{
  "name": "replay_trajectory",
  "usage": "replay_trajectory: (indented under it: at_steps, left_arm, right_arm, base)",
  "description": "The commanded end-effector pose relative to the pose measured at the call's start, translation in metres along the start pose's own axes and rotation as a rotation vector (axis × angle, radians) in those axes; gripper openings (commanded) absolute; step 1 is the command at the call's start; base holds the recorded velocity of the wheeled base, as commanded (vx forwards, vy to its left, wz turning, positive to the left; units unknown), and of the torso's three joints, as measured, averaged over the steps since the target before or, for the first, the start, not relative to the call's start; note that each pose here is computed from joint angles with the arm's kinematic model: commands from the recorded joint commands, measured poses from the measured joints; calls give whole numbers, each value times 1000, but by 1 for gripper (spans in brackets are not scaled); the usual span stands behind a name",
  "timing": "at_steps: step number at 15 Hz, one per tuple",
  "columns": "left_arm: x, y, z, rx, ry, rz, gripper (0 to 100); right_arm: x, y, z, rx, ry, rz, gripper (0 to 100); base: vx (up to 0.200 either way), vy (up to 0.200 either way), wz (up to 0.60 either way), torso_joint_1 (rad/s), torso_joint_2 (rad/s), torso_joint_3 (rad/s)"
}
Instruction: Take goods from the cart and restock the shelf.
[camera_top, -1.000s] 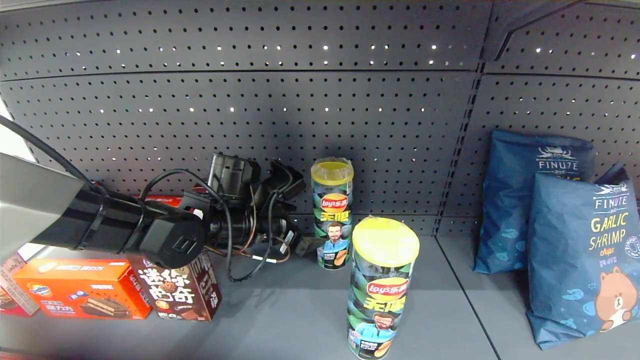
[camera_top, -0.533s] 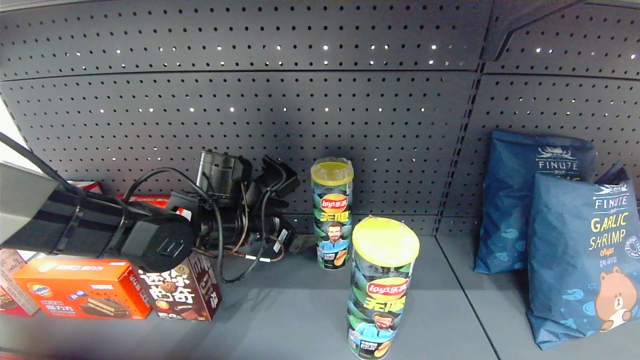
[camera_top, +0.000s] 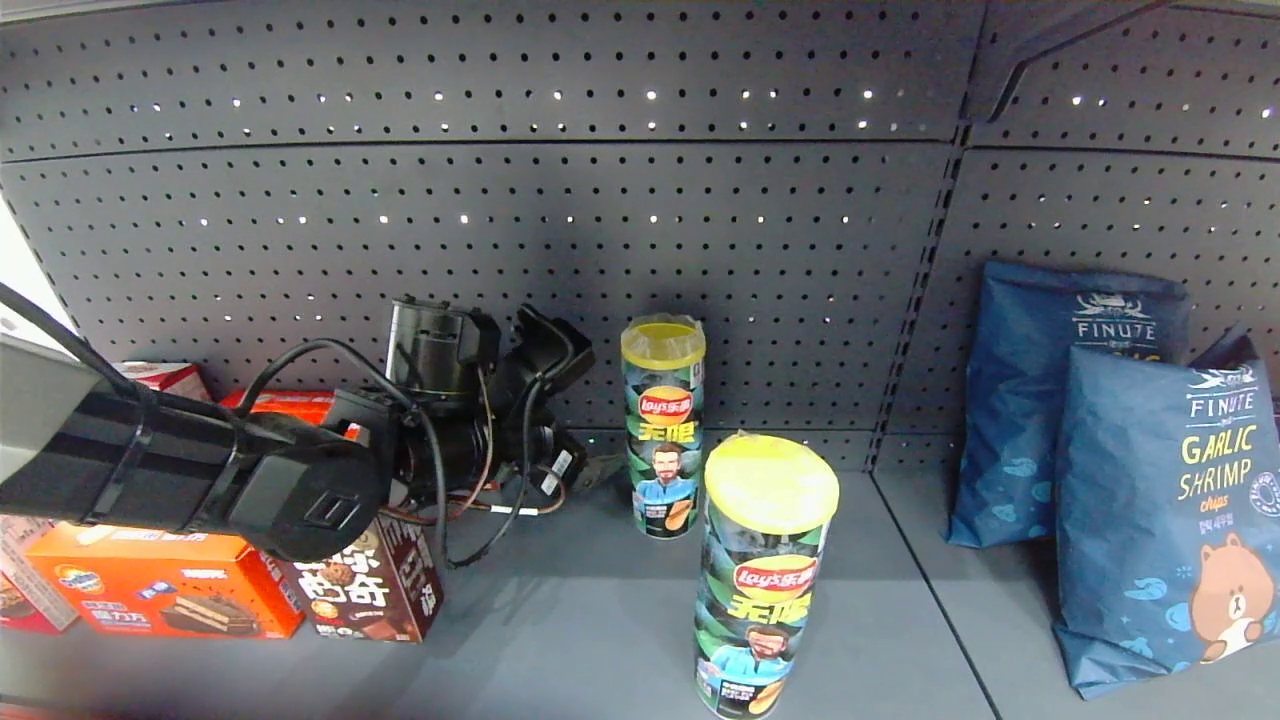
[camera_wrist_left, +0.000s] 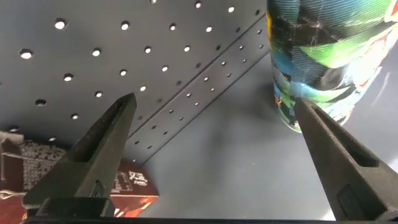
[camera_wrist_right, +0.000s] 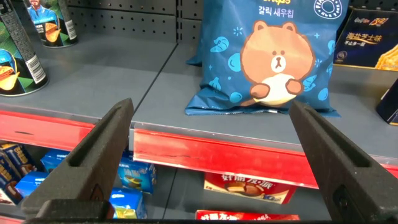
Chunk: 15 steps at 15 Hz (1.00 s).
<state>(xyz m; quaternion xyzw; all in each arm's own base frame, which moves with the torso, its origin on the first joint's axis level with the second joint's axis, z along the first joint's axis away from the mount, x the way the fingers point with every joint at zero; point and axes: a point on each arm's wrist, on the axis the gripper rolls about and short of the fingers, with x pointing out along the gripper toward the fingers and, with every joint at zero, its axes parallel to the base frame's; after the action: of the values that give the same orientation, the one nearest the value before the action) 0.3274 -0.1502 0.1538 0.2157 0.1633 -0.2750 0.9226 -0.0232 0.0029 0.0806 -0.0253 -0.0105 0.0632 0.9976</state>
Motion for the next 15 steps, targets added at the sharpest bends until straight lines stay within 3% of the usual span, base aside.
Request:
replay_trajectory:
  at_steps: [1,7,15]
  left_arm:
    - [0,-1,0,2,5,5,100]
    - [1,0,-1,3,28,58,100]
    - [8,-11,-2,6,41,38,100]
  right_arm:
    - [0,0,0,1,2,0,100]
    - [0,0,0,-1,2,0,100]
    - [0,0,0,-1,2,0,100]
  base:
    - [0,0,0,0,0,0]
    - [0,0,0,0,0,0]
    - [0,0,0,0,0,0]
